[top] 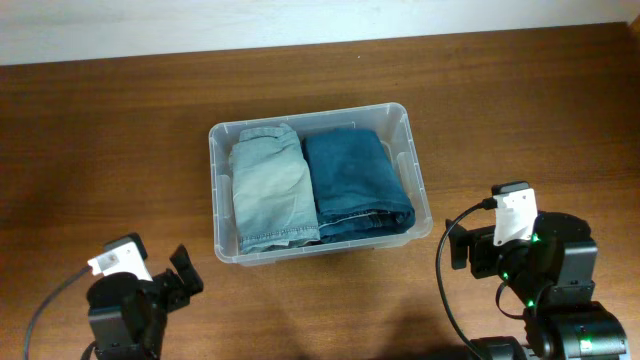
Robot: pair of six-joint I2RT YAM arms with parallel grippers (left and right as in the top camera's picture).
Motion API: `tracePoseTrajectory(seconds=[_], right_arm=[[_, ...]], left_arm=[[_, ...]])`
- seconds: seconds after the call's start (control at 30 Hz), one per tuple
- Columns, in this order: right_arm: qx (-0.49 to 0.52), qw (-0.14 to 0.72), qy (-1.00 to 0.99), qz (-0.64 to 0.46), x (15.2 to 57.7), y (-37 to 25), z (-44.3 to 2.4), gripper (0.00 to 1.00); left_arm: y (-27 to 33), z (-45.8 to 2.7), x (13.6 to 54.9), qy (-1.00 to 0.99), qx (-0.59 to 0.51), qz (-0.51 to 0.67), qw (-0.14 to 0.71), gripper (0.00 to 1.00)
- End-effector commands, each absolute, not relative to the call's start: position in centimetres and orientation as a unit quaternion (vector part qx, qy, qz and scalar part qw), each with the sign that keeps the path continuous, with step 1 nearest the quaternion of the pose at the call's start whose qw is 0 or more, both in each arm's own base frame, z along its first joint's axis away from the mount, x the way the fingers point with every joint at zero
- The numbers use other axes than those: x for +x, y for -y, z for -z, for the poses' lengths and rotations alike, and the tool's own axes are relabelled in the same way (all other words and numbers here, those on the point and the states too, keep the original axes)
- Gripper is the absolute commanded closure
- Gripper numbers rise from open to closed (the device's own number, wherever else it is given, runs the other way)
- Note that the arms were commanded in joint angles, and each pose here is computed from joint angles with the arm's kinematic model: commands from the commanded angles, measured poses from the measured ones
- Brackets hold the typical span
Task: Pack container
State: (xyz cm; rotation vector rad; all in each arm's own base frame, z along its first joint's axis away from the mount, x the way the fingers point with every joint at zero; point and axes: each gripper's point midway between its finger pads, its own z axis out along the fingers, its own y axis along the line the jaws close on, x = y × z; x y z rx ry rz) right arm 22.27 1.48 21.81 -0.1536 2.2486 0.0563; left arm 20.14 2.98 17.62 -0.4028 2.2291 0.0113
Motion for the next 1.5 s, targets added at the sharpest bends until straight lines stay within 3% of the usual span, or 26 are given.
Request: tracePoseTrajectory(seconds=[0.0,0.4,0.53,0.77,0.97,1.17,1.47], right_arm=[[-0.057,0.423,-0.904,-0.019,22.3,-1.3,-21.4,0.02],[-0.061,0.433,-0.899,-0.013,21.7,-1.2,-21.7,0.02],[-0.098,0.519,-0.849,0.013,21.2,-1.3,-23.6,0.02],[-0.104,0.677,-0.727,0.038,21.6,-1.4,-22.7,0.02],[-0.105,0.736,-0.668,0.045,24.2,-1.5,-20.8,0.02],[-0.115,0.684,-0.72,0.023,24.5,-1.8,-15.9,0.02],[-0.116,0.684,-0.72,0.021,24.5,-1.9,-15.9,0.02]], left_arm=[[-2.8,-16.2,18.9,-0.908,-0.154,-0.008,0.391,0.01],[-2.7,-15.0,17.7,-0.921,-0.155,-0.011,0.358,0.01],[-2.7,-15.0,17.7,-0.921,-0.155,-0.011,0.358,0.01],[-2.7,-15.0,17.7,-0.921,-0.155,-0.011,0.358,0.01],[-2.7,-15.0,17.7,-0.921,-0.155,-0.011,0.358,0.01],[-2.7,-15.0,17.7,-0.921,-0.155,-0.011,0.358,0.01],[-2.7,-15.0,17.7,-0.921,-0.155,-0.011,0.358,0.01]])
